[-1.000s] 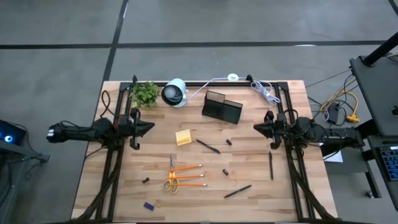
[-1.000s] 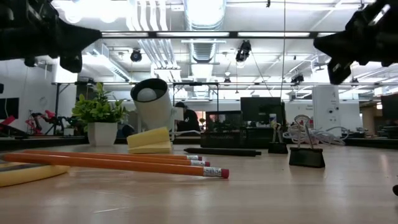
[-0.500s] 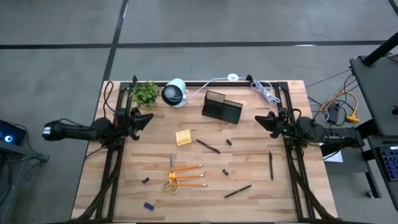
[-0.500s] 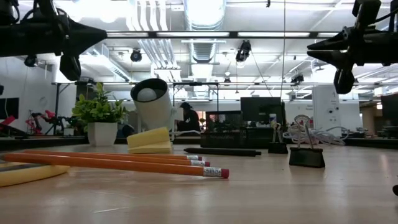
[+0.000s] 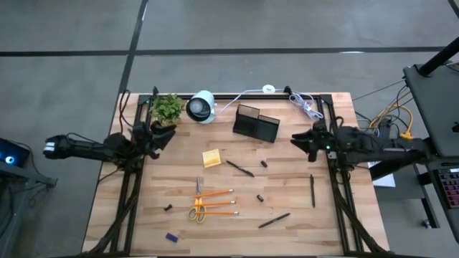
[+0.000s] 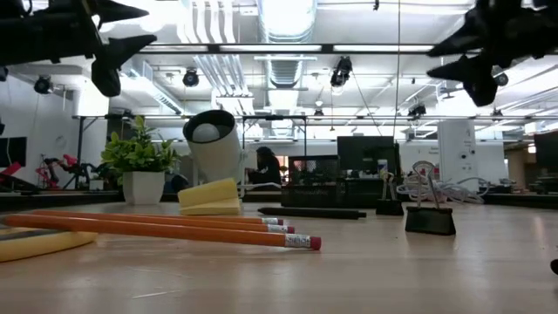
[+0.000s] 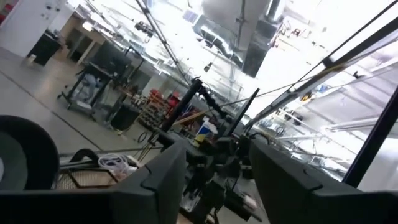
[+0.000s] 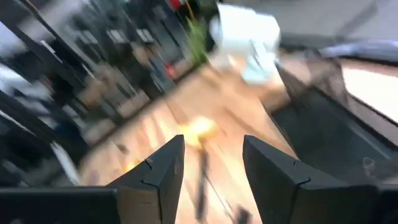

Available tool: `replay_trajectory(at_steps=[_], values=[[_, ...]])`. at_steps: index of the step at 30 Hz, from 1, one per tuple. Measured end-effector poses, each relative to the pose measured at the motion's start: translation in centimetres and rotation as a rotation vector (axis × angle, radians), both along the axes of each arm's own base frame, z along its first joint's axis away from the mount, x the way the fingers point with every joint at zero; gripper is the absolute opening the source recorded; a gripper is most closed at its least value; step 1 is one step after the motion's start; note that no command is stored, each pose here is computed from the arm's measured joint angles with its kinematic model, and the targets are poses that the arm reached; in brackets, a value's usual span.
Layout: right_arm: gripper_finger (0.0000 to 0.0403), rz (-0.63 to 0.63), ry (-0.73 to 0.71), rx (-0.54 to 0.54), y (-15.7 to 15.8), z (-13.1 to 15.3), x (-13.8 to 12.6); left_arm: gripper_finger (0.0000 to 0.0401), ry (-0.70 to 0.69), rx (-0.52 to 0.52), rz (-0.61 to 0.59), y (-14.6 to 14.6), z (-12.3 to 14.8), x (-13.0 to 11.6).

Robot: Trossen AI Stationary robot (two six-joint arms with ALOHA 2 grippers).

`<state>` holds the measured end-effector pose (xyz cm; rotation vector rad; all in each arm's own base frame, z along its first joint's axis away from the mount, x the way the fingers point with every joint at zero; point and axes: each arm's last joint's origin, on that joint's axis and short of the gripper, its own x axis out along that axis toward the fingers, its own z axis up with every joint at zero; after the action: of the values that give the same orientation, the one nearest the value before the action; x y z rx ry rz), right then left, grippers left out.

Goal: Pick and place office supplies into organizer
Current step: Put the top right binder clip into the desk organizer

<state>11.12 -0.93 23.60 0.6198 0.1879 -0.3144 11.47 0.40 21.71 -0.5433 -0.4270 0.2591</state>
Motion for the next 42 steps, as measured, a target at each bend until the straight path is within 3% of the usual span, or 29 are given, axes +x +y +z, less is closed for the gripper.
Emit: replay_trajectory(at_steps=[7,16,23,42], values=[[0.0153,0.088,0.159,0.022,0.2,1.9,3.2,0.0166,0.011,-0.001,0.003,0.0,-0.1,0.1],[0.0153,0.120,0.306,0.104,1.5,1.8,7.5,0.0166,0.012,-0.003,0.006,0.0,-0.1,0.1],[0.0153,0.074,0.460,0.200,2.5,1.7,10.1,0.0166,0.020,-0.003,0.006,0.0,-0.5,0.1],[0.0151,-0.133,0.893,0.265,3.2,0.4,17.0,0.0166,0.019,-0.003,0.006,0.0,-0.5,0.1]])
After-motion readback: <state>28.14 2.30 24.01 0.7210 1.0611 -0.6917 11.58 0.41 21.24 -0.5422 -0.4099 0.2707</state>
